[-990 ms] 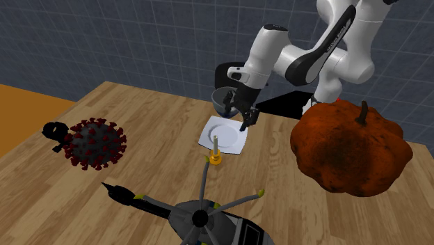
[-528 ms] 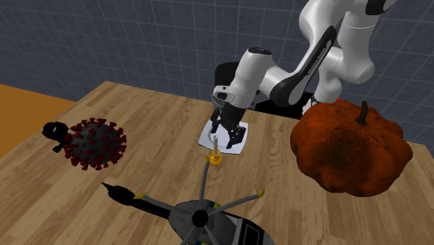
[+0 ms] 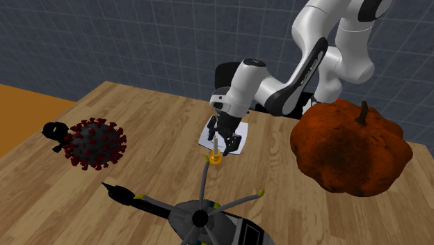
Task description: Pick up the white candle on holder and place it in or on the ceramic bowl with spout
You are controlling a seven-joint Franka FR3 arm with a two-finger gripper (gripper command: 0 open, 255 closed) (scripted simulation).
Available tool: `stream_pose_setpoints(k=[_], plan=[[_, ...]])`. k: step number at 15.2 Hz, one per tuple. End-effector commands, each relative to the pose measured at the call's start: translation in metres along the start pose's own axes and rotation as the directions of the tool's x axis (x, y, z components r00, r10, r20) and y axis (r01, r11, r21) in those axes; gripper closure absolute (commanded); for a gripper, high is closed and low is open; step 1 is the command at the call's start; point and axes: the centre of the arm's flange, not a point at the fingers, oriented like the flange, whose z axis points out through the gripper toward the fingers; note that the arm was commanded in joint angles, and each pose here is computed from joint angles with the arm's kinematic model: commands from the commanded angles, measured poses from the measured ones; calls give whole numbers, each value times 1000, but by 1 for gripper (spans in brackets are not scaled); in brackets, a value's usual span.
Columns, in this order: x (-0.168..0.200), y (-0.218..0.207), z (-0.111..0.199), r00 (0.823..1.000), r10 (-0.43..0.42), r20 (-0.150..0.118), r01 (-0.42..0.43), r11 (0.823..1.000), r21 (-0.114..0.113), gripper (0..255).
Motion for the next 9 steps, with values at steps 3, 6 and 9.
stream_pose_setpoints(k=[3, 6, 9], plan=[[0, 0, 1, 1000, 0, 0, 0, 1000, 0, 0], [0, 0, 1, 1000, 0, 0, 0, 1000, 0, 255], [0, 0, 1, 1000, 0, 0, 0, 1000, 0, 255]])
